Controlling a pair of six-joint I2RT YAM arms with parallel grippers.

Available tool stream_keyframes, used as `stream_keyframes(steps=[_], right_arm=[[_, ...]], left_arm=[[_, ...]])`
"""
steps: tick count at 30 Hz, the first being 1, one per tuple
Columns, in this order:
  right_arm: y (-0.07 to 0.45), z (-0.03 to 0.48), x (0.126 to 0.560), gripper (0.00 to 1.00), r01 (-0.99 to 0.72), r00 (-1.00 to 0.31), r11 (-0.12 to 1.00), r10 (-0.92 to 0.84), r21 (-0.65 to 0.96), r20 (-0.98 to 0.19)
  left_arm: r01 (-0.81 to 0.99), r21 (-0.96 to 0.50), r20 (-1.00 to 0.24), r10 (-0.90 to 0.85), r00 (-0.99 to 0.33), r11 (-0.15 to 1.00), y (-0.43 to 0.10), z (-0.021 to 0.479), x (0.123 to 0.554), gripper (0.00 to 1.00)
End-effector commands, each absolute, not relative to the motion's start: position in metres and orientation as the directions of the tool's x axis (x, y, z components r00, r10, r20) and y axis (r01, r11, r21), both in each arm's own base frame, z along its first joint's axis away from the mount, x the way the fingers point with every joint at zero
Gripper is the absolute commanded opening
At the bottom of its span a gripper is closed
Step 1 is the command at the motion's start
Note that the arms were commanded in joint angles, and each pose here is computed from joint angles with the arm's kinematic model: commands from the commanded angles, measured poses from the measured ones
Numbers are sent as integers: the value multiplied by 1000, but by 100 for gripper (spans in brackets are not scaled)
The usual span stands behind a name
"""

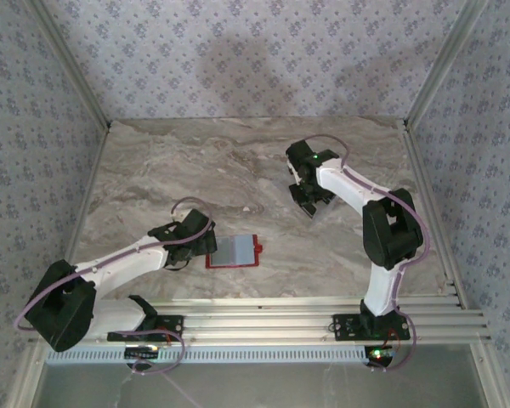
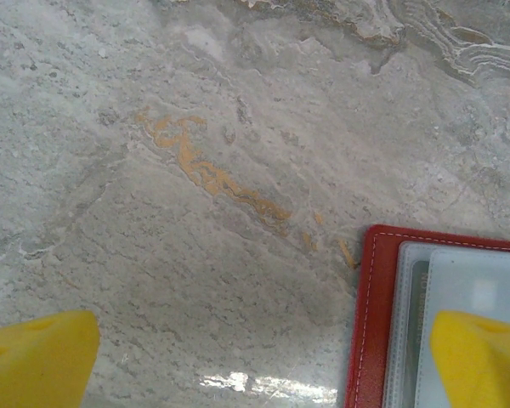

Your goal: Put the credit cards into the card holder

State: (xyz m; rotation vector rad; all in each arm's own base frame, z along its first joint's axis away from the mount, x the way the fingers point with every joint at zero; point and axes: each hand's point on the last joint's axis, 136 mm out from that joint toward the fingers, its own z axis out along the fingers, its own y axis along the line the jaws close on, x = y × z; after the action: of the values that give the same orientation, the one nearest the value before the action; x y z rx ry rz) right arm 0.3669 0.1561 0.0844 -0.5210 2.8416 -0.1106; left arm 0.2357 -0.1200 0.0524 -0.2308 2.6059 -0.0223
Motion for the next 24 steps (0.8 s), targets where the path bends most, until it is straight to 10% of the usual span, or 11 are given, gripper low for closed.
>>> stream_keyframes(steps=[1, 13, 24], right_arm=[[155, 83, 355, 22, -355, -908, 929, -370, -107, -197], [161, 116, 365, 0, -365, -891, 927, -375, -91, -254], [197, 189, 354, 0, -392, -833, 919, -335, 42, -441]], left_arm=[[-149, -79, -508, -168, -845, 986, -126, 60, 243, 100], [-136, -62, -512, -149, -846, 989, -125, 64, 244, 100], [-92, -24, -484, -93, -870, 995, -124, 63, 238, 100]])
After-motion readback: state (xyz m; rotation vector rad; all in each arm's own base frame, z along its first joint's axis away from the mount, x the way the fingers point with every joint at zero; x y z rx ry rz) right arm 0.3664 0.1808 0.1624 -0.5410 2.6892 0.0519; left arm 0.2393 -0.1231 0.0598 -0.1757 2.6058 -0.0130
